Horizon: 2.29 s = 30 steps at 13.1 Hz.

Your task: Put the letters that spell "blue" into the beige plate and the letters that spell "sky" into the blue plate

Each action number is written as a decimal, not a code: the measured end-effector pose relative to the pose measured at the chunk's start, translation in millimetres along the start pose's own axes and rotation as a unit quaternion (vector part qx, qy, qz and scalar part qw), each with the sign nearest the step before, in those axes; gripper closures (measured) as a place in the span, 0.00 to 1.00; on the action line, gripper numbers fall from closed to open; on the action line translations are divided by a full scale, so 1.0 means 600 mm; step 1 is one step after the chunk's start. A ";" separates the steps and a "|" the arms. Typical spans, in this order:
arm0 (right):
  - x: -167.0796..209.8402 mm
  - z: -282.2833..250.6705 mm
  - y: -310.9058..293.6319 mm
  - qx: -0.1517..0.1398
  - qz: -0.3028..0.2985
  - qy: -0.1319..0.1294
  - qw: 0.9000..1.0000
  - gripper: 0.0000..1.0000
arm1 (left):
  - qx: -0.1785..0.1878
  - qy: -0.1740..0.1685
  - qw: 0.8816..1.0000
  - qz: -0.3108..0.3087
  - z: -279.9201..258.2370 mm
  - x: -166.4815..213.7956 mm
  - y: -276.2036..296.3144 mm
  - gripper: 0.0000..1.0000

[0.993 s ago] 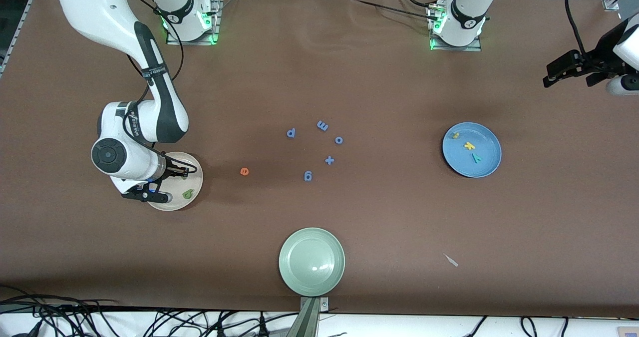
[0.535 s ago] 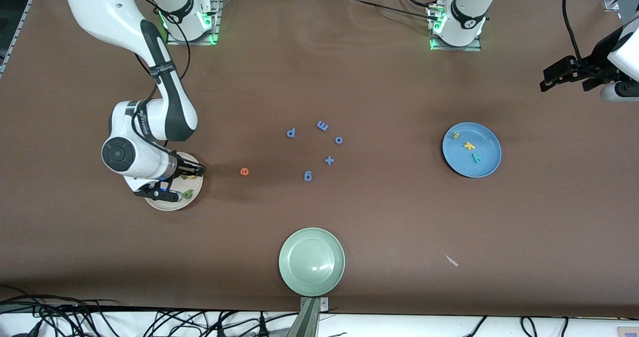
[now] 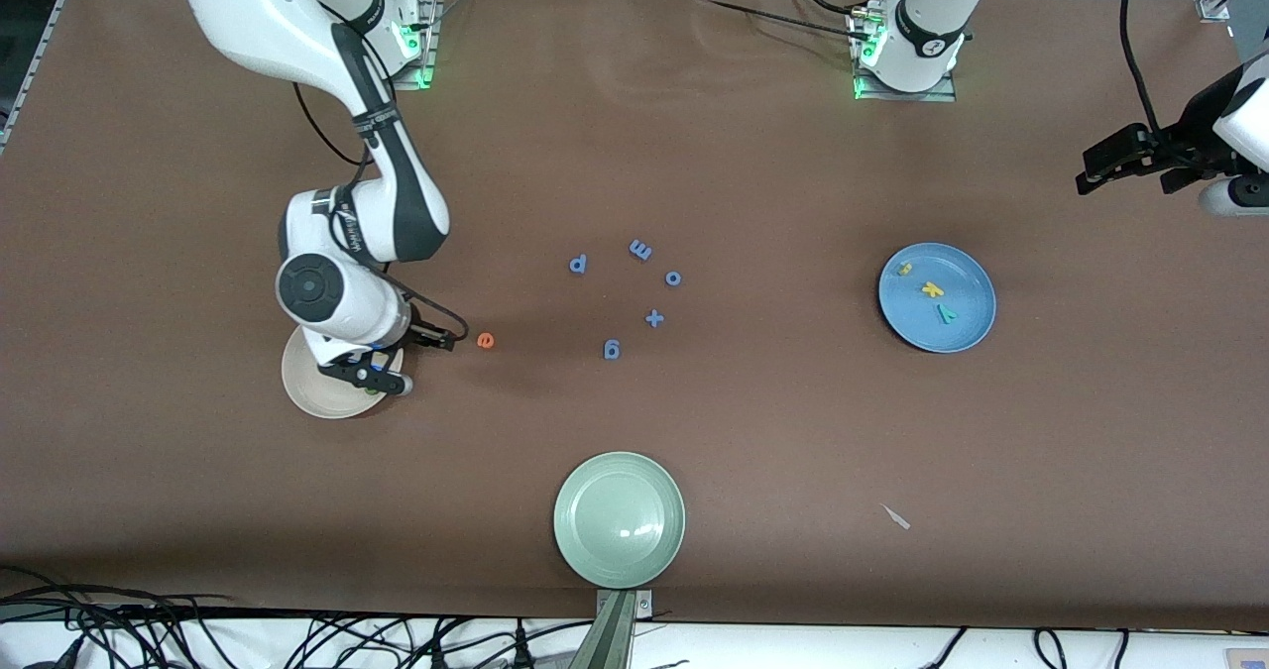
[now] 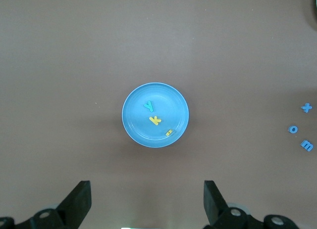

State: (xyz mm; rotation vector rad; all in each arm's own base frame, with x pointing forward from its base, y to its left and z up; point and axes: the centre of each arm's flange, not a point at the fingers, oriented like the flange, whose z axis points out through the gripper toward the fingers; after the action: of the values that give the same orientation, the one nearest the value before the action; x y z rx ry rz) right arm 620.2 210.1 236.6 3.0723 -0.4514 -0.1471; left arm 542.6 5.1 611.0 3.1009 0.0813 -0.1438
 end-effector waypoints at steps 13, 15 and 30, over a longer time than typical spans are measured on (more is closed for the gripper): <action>-0.067 0.097 -0.107 0.004 0.033 0.029 0.999 0.28 | 0.000 -0.002 1.000 -0.001 0.004 0.004 -0.002 0.00; -0.066 0.096 -0.106 0.004 0.034 0.029 0.999 0.35 | 0.000 -0.002 1.000 -0.003 0.004 0.004 -0.005 0.00; 0.063 -0.056 0.060 -0.062 -0.086 -0.018 0.994 0.72 | -0.001 -0.006 1.000 -0.008 0.010 0.008 -0.017 0.00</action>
State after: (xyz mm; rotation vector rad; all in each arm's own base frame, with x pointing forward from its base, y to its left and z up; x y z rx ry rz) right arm 649.5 165.3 268.3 2.9862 -0.1718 -0.2272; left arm 546.4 15.2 604.4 3.0975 0.1066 -0.1612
